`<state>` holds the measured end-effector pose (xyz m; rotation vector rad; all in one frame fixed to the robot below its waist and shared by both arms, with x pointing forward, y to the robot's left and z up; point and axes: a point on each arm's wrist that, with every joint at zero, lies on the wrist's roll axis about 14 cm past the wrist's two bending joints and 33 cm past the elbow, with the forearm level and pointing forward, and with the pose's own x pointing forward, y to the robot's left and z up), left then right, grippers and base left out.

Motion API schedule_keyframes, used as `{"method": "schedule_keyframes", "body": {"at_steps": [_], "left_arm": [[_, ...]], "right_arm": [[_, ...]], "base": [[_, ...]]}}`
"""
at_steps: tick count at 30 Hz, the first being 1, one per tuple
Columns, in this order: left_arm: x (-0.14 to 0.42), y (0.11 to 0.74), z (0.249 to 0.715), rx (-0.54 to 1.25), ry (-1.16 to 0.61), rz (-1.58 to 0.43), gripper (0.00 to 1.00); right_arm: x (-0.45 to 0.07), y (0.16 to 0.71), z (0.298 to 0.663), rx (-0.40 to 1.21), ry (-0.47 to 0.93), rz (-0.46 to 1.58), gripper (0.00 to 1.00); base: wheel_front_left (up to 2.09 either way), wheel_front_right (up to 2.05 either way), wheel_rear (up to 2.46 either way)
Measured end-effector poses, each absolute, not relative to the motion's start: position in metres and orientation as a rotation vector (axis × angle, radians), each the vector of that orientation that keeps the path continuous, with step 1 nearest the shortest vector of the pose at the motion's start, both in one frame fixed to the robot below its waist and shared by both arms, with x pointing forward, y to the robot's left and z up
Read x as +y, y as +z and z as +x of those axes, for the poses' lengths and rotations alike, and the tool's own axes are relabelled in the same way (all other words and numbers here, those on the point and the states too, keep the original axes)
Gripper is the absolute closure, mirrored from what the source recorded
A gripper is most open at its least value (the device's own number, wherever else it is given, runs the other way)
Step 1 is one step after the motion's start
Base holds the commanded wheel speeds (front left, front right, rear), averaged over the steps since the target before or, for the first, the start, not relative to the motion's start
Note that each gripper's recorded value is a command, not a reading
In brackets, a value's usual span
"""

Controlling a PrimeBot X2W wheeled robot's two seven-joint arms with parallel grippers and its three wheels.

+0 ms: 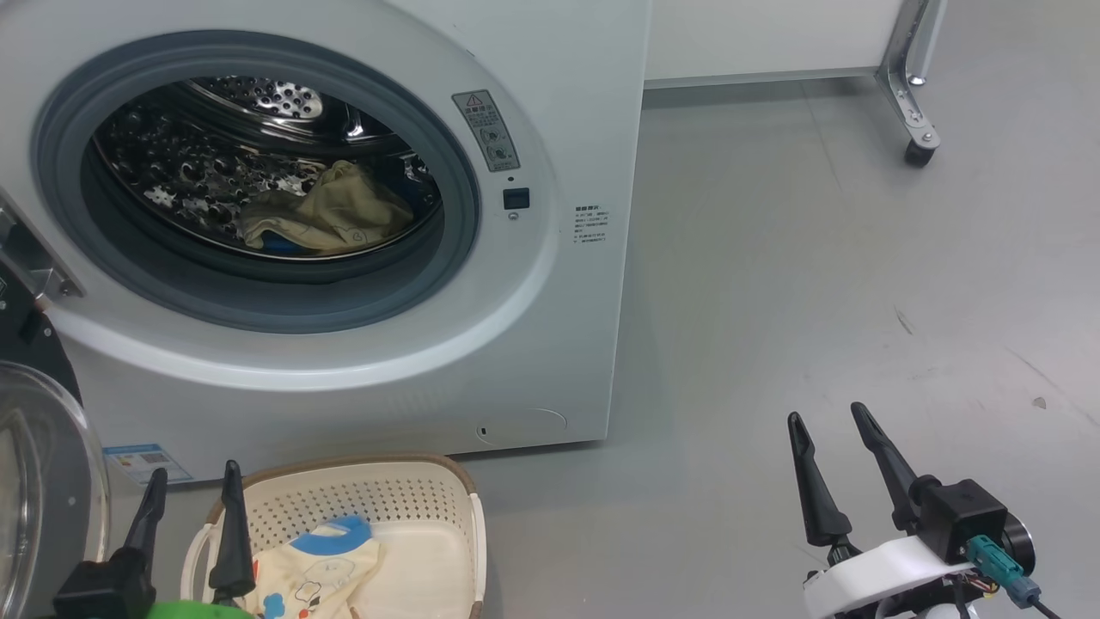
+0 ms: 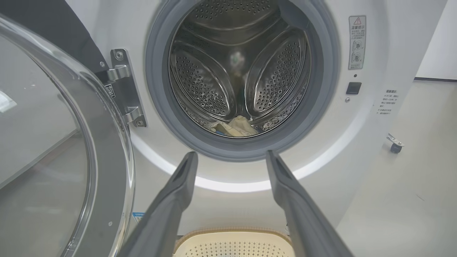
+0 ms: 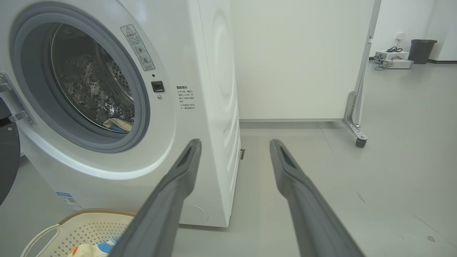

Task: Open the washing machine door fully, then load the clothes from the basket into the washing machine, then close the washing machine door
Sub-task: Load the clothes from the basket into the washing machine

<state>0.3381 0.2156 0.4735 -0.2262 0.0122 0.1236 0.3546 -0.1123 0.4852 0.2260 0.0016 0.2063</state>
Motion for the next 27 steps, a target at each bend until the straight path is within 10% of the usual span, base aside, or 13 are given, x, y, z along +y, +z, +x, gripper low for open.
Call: {"method": "schedule_keyframes", "body": {"at_steps": [27], "left_arm": [[0.202, 0.462, 0.338, 0.063, 0.088, -0.206, 0.00]], "right_arm": [[-0.116, 0.475, 0.356, 0.031, 0.192, 0.229, 0.00]], "base": [[0.00, 0.00, 0.00]]}}
